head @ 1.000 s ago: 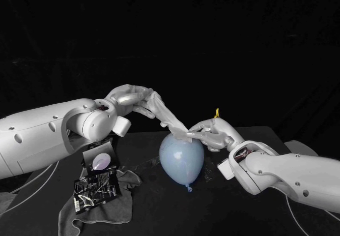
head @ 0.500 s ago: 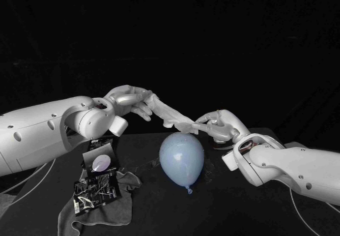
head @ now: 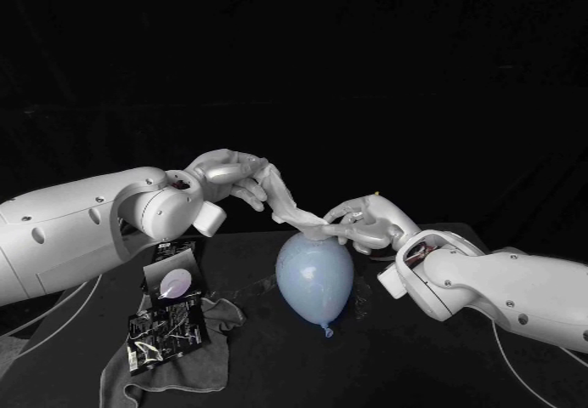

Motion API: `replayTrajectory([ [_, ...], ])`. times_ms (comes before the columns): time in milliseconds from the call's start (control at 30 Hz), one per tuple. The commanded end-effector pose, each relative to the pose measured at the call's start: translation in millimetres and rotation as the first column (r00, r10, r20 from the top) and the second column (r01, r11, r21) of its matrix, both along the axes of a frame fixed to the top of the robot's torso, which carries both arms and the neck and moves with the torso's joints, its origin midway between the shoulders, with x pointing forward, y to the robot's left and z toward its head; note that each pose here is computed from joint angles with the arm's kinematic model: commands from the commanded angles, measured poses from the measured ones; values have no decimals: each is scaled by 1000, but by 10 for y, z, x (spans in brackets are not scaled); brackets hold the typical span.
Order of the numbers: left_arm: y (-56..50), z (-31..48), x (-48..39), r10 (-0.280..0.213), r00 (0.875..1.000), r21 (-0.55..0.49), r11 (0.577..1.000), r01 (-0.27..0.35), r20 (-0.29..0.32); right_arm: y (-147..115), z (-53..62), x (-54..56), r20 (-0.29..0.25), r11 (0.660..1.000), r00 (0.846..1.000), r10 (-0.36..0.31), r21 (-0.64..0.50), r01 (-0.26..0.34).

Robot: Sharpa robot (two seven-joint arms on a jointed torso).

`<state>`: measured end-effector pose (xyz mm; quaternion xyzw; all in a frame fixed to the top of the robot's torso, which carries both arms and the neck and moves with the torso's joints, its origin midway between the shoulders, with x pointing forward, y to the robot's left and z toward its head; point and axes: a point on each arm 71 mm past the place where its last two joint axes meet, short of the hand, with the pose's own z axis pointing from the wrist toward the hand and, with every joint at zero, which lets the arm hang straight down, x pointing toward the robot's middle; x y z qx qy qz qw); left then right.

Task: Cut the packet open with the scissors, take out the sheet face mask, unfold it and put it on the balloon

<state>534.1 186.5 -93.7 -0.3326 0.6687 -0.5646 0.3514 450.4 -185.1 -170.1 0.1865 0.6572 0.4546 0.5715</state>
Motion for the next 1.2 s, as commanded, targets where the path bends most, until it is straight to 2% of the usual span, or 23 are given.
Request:
replayTrajectory([
  [33, -31, 27, 1, -13, 1000, -51, 999, 12, -16, 42, -28, 4, -31, 998, 998, 59, -22, -60],
  [167, -43, 36, -1, -16, 999, -68, 998, 14, -29, -2, -36, 61, -20, 999, 999, 40, -26, -40],
  [300, -49, 59, -2, -45, 998, -70, 997, 43, -38, -59, -43, 140, -11, 1000, 1000, 14, -18, -14],
  [500, -66, 100, -19, -165, 985, -27, 986, 164, -43, -127, 3, 276, 3, 1000, 1000, -12, 26, 12],
  [533, -69, 110, -22, -196, 980, -13, 981, 195, -42, -135, 31, 309, 14, 999, 1000, -18, 38, 17],
  [667, -72, 149, -24, -269, 962, 28, 963, 270, -38, -150, 138, 416, 47, 997, 998, -30, 75, 27],
  [800, -79, 184, -29, -330, 943, 54, 942, 331, -39, -133, 243, 510, 73, 995, 997, -12, 96, 5],
  [1000, -105, 243, -51, -417, 908, 86, 904, 419, -44, -15, 396, 603, 102, 991, 993, 60, 116, -72],
  [1100, -119, 292, -56, -455, 890, 100, 884, 457, -43, 92, 453, 637, 91, 984, 988, 123, 117, -133],
  [1200, -124, 357, -44, -475, 879, 114, 872, 475, -34, 187, 470, 648, 63, 975, 981, 185, 113, -191],
])
